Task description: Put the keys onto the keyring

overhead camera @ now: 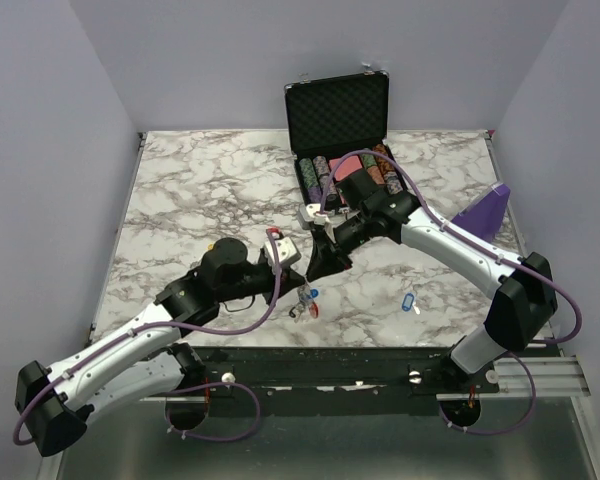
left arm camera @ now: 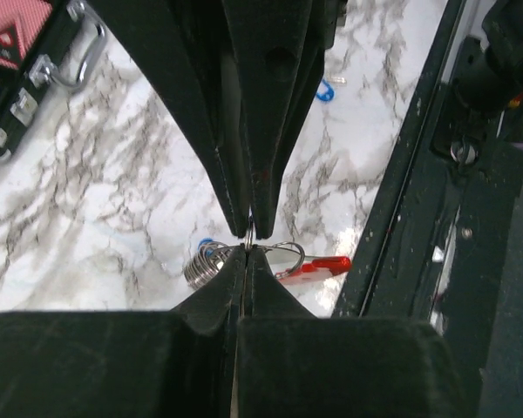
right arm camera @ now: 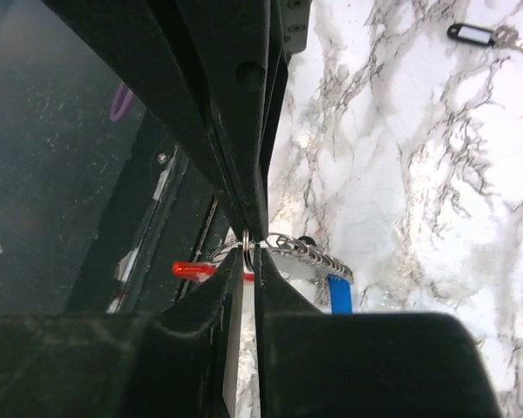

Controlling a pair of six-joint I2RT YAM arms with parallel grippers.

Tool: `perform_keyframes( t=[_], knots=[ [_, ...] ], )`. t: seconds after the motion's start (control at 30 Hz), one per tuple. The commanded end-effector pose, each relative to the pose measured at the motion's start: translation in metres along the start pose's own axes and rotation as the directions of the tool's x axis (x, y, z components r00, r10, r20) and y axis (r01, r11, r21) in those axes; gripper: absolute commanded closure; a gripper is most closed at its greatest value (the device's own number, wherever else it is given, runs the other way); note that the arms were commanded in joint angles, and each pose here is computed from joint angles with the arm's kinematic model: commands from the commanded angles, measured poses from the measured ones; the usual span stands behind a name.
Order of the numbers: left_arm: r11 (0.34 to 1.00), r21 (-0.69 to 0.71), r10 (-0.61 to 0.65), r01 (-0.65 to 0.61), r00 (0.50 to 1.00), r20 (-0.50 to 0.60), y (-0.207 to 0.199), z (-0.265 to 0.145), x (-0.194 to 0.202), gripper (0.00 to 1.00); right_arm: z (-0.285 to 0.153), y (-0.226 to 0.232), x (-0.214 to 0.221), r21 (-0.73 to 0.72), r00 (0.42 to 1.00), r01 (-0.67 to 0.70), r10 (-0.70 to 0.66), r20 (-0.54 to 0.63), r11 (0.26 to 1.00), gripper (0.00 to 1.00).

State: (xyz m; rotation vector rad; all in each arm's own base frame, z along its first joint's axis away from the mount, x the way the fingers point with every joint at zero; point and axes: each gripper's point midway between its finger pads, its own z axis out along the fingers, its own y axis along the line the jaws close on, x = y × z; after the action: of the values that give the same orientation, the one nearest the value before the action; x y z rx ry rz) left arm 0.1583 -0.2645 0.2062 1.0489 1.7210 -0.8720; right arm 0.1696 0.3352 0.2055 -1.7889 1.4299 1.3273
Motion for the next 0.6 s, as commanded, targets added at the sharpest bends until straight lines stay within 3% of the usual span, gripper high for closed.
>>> perform_keyframes(
  t=[0.0,0.07,0.13,0.3,0.57],
  knots=[
    [1.0,-0.02,-0.016,0.019,0.985,0.171,-0.001,-0.005,-0.014,1.0,0.001,0.004,-0.018,-0.03,0.999,0.008,-0.006,0.051,1.0,0.7],
    [0.999,-0.032,-0.017,0.028,0.959,0.284,-0.001,-0.012,-0.021,1.0,-0.001,0.007,-0.023,-0.052,0.997,-0.005,0.009,0.081,0.999,0.54],
    [0.999,-0.037,-0.022,0.038,0.928,0.372,-0.001,-0.019,-0.023,1.0,-0.006,0.008,-0.027,-0.065,0.994,-0.012,0.019,0.108,0.998,0.46],
    [0.997,-0.027,-0.044,0.07,0.837,0.545,-0.002,-0.033,-0.025,1.0,-0.011,0.011,-0.035,-0.084,0.988,-0.025,0.037,0.153,0.996,0.44],
    [0.997,0.007,-0.066,0.077,0.804,0.591,-0.008,-0.039,-0.029,1.0,-0.005,0.005,-0.033,-0.091,0.977,-0.09,0.105,0.185,0.992,0.44]
  ],
)
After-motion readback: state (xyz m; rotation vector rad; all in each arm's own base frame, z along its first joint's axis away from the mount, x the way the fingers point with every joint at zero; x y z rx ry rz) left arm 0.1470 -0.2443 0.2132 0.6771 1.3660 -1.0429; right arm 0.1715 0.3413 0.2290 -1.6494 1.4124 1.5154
